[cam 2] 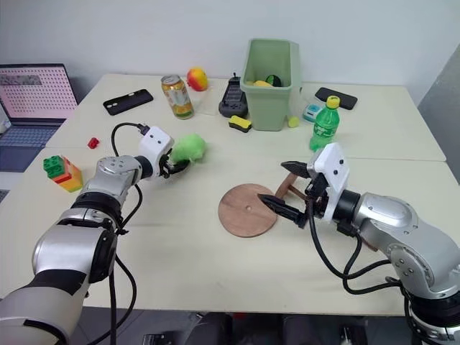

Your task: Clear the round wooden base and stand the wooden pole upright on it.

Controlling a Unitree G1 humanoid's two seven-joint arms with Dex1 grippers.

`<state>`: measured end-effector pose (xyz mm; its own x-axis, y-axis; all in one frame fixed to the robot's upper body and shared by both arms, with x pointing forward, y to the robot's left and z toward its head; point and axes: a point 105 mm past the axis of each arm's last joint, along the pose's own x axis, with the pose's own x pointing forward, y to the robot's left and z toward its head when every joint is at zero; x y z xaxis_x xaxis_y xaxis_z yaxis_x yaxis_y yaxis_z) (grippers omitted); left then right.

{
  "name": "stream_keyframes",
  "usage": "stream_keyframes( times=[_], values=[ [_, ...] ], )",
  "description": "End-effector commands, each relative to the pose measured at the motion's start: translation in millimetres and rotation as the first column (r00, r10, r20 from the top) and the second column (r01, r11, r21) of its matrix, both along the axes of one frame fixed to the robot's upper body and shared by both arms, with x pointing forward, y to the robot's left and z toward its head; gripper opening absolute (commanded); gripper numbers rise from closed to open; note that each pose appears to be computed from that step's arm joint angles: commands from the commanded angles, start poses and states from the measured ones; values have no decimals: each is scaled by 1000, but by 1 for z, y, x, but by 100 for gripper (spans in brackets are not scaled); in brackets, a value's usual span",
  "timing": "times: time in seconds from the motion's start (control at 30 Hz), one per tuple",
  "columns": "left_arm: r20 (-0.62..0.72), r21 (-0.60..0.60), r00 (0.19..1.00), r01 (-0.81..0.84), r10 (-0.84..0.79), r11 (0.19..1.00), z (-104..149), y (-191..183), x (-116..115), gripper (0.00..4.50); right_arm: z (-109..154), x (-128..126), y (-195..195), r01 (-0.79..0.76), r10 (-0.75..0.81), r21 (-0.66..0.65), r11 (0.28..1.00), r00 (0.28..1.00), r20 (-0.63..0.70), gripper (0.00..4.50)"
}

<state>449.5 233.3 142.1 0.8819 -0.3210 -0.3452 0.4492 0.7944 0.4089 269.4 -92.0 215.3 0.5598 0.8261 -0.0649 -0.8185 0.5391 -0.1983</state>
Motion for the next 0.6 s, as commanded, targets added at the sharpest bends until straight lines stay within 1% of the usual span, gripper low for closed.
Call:
stream_keyframes(
  times=[0.03, 0.1, 0.13, 0.23, 0.27, 0.33, 0.37, 0.43, 0.5, 0.57, 0.6],
  values=[
    [73, -31, 997, 20, -18, 999, 35, 6, 2, 397, 8, -1, -2, 8, -8, 0, 1000, 998, 56, 450],
    [90, -32, 995, 48, -45, 998, 48, 9, -1, 438, 7, 0, -2, 11, -11, 6, 1000, 999, 52, 450],
    [95, -23, 993, 70, -67, 997, 55, 11, -3, 448, 7, 0, -3, 10, -11, 8, 1000, 999, 48, 450],
    [84, -23, 985, 155, -153, 988, 79, 13, -18, 448, 2, -2, -6, 0, 0, 17, 1000, 1000, 9, 450],
    [73, -30, 974, 217, -215, 976, 90, 13, -31, 448, 3, -1, -10, -6, 6, 10, 1000, 1000, -7, 450],
    [52, -34, 956, 292, -290, 956, 101, 8, -51, 448, 3, -1, -16, -12, 12, 0, 1000, 1000, -22, 450],
    [46, -72, 922, 388, -385, 919, 108, -2, -72, 448, 3, 0, -21, -25, 24, -19, 1000, 999, -48, 450],
    [7, -144, 861, 504, -508, 852, 112, -19, -106, 448, 0, 1, -32, -55, 44, -93, 994, 993, -109, 450],
    [-52, -163, 804, 578, -592, 799, 101, -37, -135, 448, -9, 11, -52, -60, 14, -230, 971, 980, -199, 450],
    [-71, -179, 759, 628, -647, 757, 91, -54, -154, 448, -13, 20, -66, -85, -1, -303, 949, 963, -271, 450],
    [-69, -187, 750, 638, -658, 747, 90, -59, -158, 448, -13, 23, -69, -93, -3, -316, 944, 957, -290, 450]
  ],
)
